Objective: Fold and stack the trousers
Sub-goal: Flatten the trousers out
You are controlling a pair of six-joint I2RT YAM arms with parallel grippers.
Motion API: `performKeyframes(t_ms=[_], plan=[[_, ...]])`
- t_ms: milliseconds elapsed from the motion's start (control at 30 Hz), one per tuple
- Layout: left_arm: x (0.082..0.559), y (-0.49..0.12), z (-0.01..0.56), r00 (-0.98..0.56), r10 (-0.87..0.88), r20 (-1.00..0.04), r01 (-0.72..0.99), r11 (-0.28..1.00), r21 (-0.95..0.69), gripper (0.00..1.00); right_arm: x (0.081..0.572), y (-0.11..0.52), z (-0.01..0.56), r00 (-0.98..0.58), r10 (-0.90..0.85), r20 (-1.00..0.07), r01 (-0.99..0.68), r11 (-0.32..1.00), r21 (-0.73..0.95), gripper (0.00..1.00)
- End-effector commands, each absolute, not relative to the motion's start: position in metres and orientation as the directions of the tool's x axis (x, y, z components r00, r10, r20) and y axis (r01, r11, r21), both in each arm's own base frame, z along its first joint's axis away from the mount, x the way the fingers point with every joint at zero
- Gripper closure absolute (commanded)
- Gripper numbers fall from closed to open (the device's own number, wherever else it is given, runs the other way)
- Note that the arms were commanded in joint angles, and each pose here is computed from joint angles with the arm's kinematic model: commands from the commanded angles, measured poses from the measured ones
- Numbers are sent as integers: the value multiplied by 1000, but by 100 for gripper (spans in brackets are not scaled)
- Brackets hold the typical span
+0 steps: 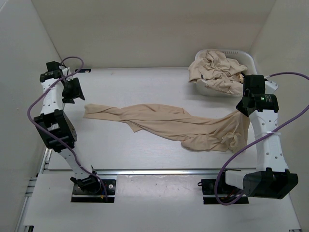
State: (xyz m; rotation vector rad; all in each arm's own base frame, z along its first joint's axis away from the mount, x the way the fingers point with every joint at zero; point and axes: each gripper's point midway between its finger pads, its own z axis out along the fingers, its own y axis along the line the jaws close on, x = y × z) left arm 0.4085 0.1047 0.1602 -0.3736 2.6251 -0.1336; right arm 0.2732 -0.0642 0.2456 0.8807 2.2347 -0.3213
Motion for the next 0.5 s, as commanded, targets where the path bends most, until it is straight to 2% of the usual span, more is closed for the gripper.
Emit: performKeyframes(t_ms=[0,167,233,367,467], plan=[[405,115,148,-857,-293,-423,-270,956,-115,31,280,-68,253,-487,499,-717,684,728,42,100],[401,127,102,-893,-306,-332,-306,951,-52,30,277,-68,252,-487,499,-717,684,728,42,100],[403,124,84,-906,-310,-290,-302,951,-75,30,278,-68,250,-487,499,-717,684,728,42,100],[414,128,60,-911,-312,-272,-304,950,-71,30,276,-71,252,-476,503,-721,690,722,48,100],[412,137,35,-922,-316,-226,-320,947,-18,35,274,-71,251,-476,503,-721,690,722,48,100]])
